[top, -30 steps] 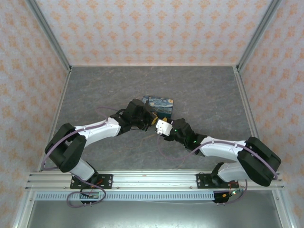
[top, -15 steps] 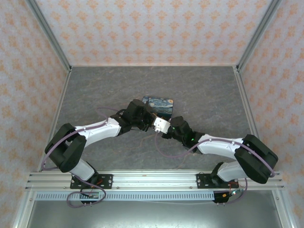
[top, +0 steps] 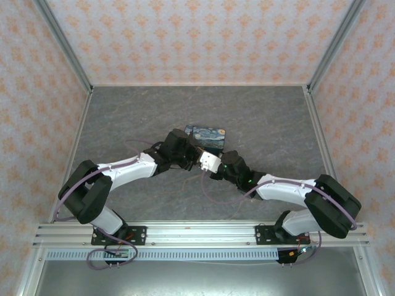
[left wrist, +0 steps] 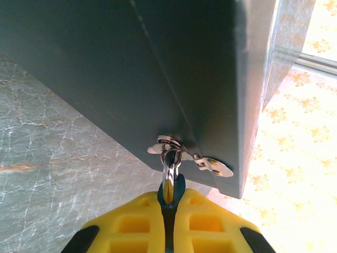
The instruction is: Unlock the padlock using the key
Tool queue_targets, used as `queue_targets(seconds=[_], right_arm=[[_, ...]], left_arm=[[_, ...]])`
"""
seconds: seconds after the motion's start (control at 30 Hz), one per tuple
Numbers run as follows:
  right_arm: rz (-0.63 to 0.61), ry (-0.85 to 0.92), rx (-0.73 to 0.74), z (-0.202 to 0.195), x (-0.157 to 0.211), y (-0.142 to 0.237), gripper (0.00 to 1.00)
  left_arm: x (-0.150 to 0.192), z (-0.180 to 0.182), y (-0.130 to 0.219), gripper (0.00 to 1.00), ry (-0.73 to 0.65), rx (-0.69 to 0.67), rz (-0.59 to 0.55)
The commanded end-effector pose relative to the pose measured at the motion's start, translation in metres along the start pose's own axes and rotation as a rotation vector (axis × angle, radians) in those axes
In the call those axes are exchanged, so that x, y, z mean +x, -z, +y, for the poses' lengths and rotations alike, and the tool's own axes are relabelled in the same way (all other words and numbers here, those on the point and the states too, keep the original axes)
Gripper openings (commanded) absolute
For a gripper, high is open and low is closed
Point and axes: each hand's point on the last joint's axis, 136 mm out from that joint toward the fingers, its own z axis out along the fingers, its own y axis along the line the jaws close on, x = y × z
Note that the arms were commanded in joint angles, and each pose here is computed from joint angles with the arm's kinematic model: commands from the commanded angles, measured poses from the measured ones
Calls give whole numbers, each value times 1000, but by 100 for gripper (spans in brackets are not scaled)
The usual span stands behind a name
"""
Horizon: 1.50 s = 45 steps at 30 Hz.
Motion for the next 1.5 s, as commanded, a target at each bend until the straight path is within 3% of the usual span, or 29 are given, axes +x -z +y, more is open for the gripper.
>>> queue_targets(seconds=[0.0, 0.57, 1.1, 1.2, 1.37, 1.47], right_arm=[[-15, -52, 26, -8, -10, -2, 0], [-72, -455, -31, 2, -13, -15, 0], [30, -601, -114, 31, 16, -26, 0], [41, -649, -114, 37, 25, -29, 0], [19, -722, -111, 39, 31, -28, 0], [-8, -778, -116, 37, 29, -27, 0]], left_arm=[[9, -19, 4, 0, -6, 49, 26], [10, -17, 2, 0, -5, 40, 27], [3, 9, -24, 1, -28, -25, 27], [0, 18, -30, 10, -26, -40, 24], [-3, 23, -31, 45, -47, -43, 11], [-7, 27, -26, 56, -65, -60, -8]])
